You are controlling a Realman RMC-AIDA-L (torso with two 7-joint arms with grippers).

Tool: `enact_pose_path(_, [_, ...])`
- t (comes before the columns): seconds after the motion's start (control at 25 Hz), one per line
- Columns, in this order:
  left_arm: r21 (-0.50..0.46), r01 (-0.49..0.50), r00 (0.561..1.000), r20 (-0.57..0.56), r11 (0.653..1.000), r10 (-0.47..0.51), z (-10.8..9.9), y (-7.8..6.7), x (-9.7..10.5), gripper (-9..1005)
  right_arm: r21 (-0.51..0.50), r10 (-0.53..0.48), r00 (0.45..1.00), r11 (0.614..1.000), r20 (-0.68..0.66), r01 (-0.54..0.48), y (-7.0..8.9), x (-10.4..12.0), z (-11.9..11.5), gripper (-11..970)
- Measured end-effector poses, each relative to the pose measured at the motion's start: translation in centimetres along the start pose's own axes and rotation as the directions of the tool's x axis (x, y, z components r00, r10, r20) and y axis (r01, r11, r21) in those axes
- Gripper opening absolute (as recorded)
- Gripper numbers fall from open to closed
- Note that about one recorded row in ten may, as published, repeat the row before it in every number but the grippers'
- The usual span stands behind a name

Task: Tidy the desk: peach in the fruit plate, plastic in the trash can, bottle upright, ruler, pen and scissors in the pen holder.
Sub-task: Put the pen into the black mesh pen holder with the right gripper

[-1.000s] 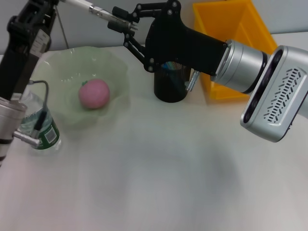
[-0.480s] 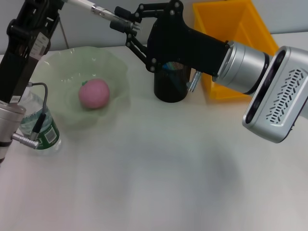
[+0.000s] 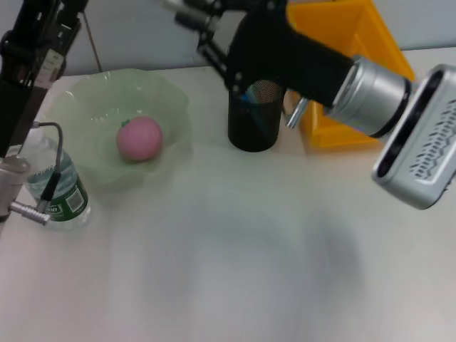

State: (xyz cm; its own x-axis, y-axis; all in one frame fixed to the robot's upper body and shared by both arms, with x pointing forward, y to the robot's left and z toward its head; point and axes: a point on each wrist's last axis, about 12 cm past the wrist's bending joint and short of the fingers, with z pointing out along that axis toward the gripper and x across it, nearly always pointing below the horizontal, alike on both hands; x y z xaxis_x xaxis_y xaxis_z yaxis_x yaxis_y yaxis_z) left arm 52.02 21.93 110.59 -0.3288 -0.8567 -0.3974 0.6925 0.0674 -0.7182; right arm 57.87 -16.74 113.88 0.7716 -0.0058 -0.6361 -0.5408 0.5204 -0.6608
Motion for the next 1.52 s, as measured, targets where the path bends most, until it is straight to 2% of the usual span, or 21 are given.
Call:
enact_pose_path(0.08, [0.018, -0.033, 0.999, 0.002, 0.999, 0.033, -0.2, -0.2, -0.1, 802, 0.030, 0.009, 1.000, 0.999, 0.013, -0.010, -0.2, -0.2, -0.2, 154])
enact_pose_path(0.16, [0.076, -0.166, 0.986, 0.007, 0.983, 0.166, -1.0, -0.9, -0.3, 801, 0.103, 0.047, 0.998, 0.993, 0.051, -0.052, -0.7, -0.7, -0.9, 156])
enact_pose_path(0.36, [0.152, -0.285, 0.956, -0.027, 0.947, 0.292, -1.7, -1.7, -0.1, 801, 0.239, 0.186, 0.974, 0.947, 0.131, -0.213, -1.9, -1.5, -3.2, 162])
enact_pose_path(0.44, [0.276, -0.374, 0.889, -0.168, 0.886, 0.427, -1.8, -2.0, 0.3, 802, 0.266, 0.237, 0.960, 0.925, 0.149, -0.270, -2.4, -1.6, -4.1, 164])
enact_pose_path(0.56, [0.300, -0.380, 0.873, -0.198, 0.875, 0.447, -1.8, -2.0, 0.4, 802, 0.274, 0.332, 0.930, 0.890, 0.161, -0.365, -3.3, -1.8, -5.5, 167])
enact_pose_path(0.6, [0.391, -0.380, 0.800, -0.315, 0.838, 0.510, -1.8, -1.9, 0.6, 802, 0.271, 0.388, 0.908, 0.867, 0.160, -0.419, -3.9, -1.9, -6.3, 168])
enact_pose_path(0.76, [0.429, -0.373, 0.753, -0.378, 0.822, 0.539, -2.0, -1.8, 0.5, 798, 0.259, 0.474, 0.872, 0.833, 0.122, -0.489, -4.8, -2.2, -7.7, 173])
enact_pose_path(0.8, [0.458, -0.364, 0.692, -0.450, 0.811, 0.564, -2.4, -1.5, 0.4, 797, 0.244, 0.520, 0.850, 0.816, 0.088, -0.524, -5.6, -2.5, -8.3, 174])
enact_pose_path(0.92, [0.466, -0.356, 0.644, -0.506, 0.810, 0.574, -2.8, -1.2, 0.3, 796, 0.228, 0.568, 0.822, 0.796, 0.036, -0.560, -6.6, -3.0, -8.8, 177])
enact_pose_path(1.0, [0.471, -0.356, 0.577, -0.568, 0.807, 0.586, -3.1, -0.8, 0.1, 796, 0.221, 0.652, 0.755, 0.748, -0.072, -0.625, -8.3, -3.7, -9.1, 179])
enact_pose_path(1.04, [0.471, -0.356, 0.577, -0.568, 0.807, 0.586, -3.1, -0.8, 0.1, 796, 0.221, 0.652, 0.755, 0.748, -0.072, -0.625, -8.3, -3.7, -9.1, 180])
enact_pose_path(1.08, [0.476, -0.356, 0.544, -0.594, 0.804, 0.593, -3.3, -0.6, 0.2, 796, 0.220, 0.690, 0.702, 0.722, -0.174, -0.656, -9.6, -4.3, -9.1, 181])
enact_pose_path(1.16, [0.476, -0.356, 0.544, -0.594, 0.804, 0.593, -3.3, -0.6, 0.2, 795, 0.221, 0.700, 0.678, 0.714, -0.226, -0.664, -10.2, -4.4, -9.1, 184])
enact_pose_path(1.2, [0.484, -0.358, 0.442, -0.665, 0.799, 0.601, -3.6, 0.0, 0.5, 795, 0.228, 0.720, 0.610, 0.688, -0.330, -0.689, -11.4, -4.6, -8.8, 185])
enact_pose_path(1.24, [0.484, -0.358, 0.442, -0.665, 0.799, 0.601, -3.6, 0.0, 0.5, 794, 0.228, 0.720, 0.610, 0.688, -0.330, -0.689, -11.4, -4.6, -8.8, 186])
enact_pose_path(1.28, [0.481, -0.357, 0.417, -0.685, 0.801, 0.597, -3.8, 0.2, 0.6, 794, 0.236, 0.724, 0.547, 0.670, -0.421, -0.704, -12.3, -4.8, -8.4, 187])
enact_pose_path(1.32, [0.479, -0.364, 0.381, -0.706, 0.799, 0.597, -3.8, 0.5, 0.9, 793, 0.236, 0.724, 0.547, 0.670, -0.421, -0.704, -12.3, -4.8, -8.4, 188])
enact_pose_path(1.4, [0.479, -0.364, 0.381, -0.706, 0.799, 0.597, -3.8, 0.5, 0.9, 792, 0.273, 0.713, 0.446, 0.651, -0.541, -0.708, -13.6, -5.2, -7.4, 190])
enact_pose_path(1.44, [0.479, -0.364, 0.381, -0.706, 0.799, 0.597, -3.8, 0.5, 0.9, 792, 0.273, 0.713, 0.446, 0.651, -0.541, -0.708, -13.6, -5.2, -7.4, 191])
enact_pose_path(1.48, [0.476, -0.397, 0.298, -0.742, 0.785, 0.601, -4.1, 1.4, 2.6, 791, 0.285, 0.686, 0.405, 0.661, -0.604, -0.694, -14.5, -5.9, -6.5, 193])
enact_pose_path(1.52, [0.477, -0.402, 0.290, -0.743, 0.781, 0.603, -4.1, 1.5, 2.8, 791, 0.285, 0.686, 0.405, 0.661, -0.604, -0.694, -14.5, -5.9, -6.5, 194])
